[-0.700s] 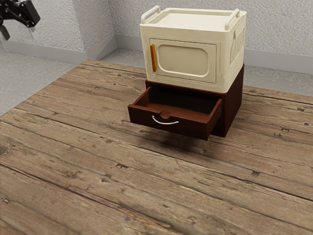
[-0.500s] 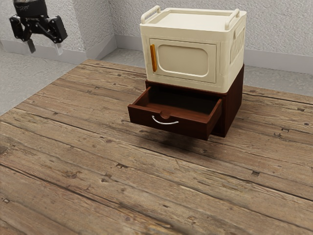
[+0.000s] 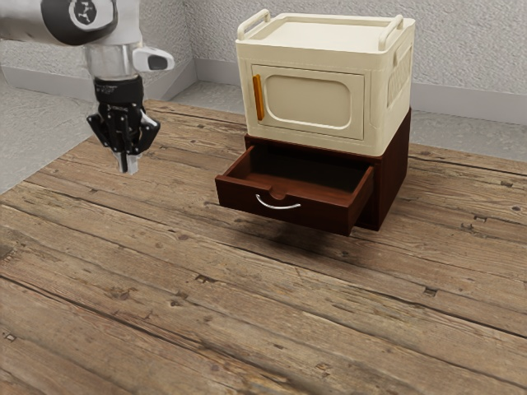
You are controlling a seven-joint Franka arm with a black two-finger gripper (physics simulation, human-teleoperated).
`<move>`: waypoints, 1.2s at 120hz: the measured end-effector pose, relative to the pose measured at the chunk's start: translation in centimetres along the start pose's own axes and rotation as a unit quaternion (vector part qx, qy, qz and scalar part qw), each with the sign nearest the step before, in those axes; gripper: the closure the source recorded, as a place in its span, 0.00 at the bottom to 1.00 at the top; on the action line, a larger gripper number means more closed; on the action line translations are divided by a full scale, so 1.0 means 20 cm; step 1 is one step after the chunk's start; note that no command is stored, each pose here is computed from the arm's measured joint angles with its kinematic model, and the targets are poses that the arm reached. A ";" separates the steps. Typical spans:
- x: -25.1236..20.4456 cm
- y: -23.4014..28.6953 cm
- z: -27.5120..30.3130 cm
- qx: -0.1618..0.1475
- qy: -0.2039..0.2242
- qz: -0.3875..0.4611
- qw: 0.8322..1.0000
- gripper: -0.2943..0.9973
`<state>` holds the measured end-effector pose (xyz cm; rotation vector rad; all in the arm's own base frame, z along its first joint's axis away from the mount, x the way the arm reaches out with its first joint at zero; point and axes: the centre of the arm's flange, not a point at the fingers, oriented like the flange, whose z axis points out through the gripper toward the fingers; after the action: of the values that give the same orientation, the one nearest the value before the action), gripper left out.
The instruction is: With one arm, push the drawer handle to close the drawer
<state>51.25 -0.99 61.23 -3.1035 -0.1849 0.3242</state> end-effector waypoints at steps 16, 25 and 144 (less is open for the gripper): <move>0.04 0.10 0.17 -0.001 -0.004 0.011 1.000 0.80; 0.04 0.18 0.20 -0.001 0.006 0.023 1.000 0.82; 0.15 1.00 0.45 0.011 0.108 0.115 0.987 0.84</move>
<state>54.60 -20.46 51.25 -3.1107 0.1810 -0.0092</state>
